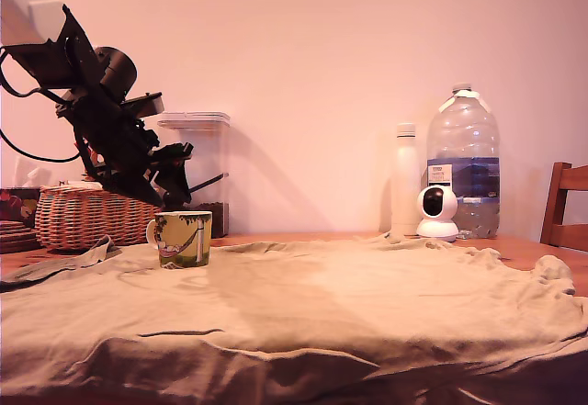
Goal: Pick up the coffee capsules on the table and drop them inside the coffee cup
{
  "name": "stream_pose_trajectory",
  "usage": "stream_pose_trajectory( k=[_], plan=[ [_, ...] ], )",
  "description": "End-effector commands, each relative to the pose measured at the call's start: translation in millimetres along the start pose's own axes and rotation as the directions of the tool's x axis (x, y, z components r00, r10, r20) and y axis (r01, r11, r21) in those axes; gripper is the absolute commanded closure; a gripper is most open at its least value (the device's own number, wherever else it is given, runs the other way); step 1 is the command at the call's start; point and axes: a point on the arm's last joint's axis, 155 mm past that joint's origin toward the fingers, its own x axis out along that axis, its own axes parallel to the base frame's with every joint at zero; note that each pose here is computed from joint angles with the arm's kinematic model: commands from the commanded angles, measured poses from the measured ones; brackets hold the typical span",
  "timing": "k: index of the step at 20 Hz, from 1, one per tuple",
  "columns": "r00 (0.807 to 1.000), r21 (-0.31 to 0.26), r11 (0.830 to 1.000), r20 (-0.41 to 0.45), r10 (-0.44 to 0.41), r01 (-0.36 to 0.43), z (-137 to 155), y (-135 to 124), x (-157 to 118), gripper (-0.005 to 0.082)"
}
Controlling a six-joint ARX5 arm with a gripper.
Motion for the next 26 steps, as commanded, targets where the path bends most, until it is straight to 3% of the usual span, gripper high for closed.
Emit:
stream_pose_trajectory(
  k=[1, 18, 26],
  plan=[
    [0.998, 0.024, 0.999, 0.058, -0.028, 0.026, 27.4, -11.3, -23.8, 0.0782],
    [0.988, 0.092, 0.995, 0.146, -0.056, 0.043, 81.8, -55.0, -126.9, 0.0789],
    [0.985, 0.112, 0.994, 0.171, -0.040, 0.021, 89.3, -64.5, -147.1, 0.0789]
  ],
)
